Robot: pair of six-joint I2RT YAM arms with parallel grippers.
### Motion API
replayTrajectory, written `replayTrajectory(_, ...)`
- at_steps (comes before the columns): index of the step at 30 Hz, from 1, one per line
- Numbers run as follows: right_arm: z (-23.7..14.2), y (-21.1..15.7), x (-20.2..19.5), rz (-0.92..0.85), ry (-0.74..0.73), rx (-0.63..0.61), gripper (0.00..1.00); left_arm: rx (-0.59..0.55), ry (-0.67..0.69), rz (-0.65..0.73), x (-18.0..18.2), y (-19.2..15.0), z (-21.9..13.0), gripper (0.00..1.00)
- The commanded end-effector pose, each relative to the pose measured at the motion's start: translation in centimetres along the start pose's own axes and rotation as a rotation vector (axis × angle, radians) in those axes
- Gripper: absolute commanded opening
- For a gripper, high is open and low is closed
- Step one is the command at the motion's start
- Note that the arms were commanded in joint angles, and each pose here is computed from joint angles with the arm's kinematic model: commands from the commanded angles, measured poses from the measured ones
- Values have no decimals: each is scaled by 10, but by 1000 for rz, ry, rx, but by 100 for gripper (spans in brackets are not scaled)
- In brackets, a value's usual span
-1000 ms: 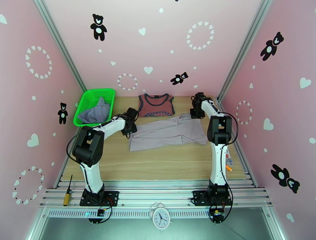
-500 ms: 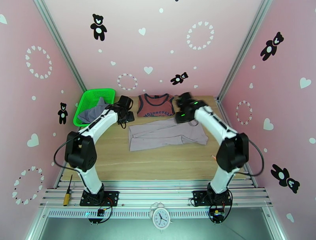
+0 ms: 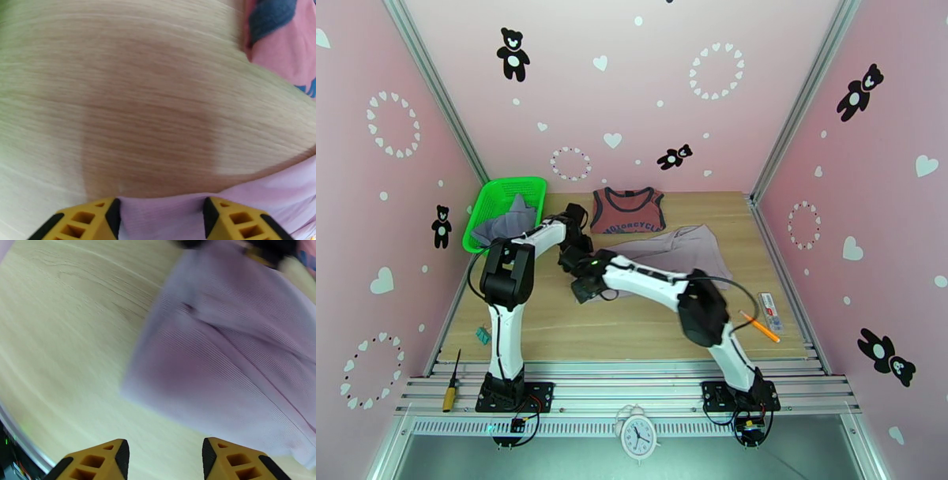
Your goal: Fold and stack the mixed laundry pile
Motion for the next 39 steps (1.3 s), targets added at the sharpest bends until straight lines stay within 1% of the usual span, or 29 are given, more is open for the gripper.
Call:
replayTrajectory(1,13,6,-2,28,-49,22,55,41,-14,12,4,-14,15,58)
replayTrajectory(6,48,-4,-6,10,-118,93,54,67,-12,11,6,-23,24,53)
replayTrajectory(10,74,-20,3,13,-82,160,51,96,-11,12,8,-29,31,49)
replayTrajectory(13,85,-28,8,9,-75,186,48,117,-10,13,9,-34,38,40)
replayTrajectory(14,88,-32,8,9,-78,196,44,127,-11,12,9,-36,39,33)
replayTrajectory(16,91,-36,8,7,-83,213,39,143,-13,12,10,-40,43,12)
replayTrajectory(17,92,-38,9,7,-80,217,34,150,-13,12,10,-42,45,2)
replayTrajectory(18,92,-39,9,5,-78,220,27,156,-14,12,11,-44,47,0)
replayTrajectory(21,89,-34,12,-5,-66,205,6,155,-16,4,11,-47,47,0)
replayTrajectory(22,85,-30,12,-9,-60,190,1,149,-21,2,11,-47,45,0)
replayTrajectory(25,62,-8,10,-22,-63,112,0,113,-40,-3,7,-39,26,0)
replayTrajectory(29,14,25,-8,-14,-92,-5,0,54,-97,13,-13,-23,-18,0)
replayTrajectory(32,-22,38,-31,12,-124,-78,0,0,-136,55,-35,-13,-57,0)
replayTrajectory(35,-50,37,-57,49,-154,-126,0,-45,-188,103,-63,-7,-93,0)
replayTrajectory(39,-79,16,-99,114,-210,-157,0,-90,-252,146,-99,-5,-126,0)
Point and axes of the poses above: each hand's point on the last joint's axis, 136 mm out from that joint toward the fingers, its own z axis out along the fingers, its own x axis along the line the jaws close on, y = z × x, the point moved 1 cm from there along -z, back along the fingers, and after that the axes turned 5 degrees about -z, right-handed, at the moved point
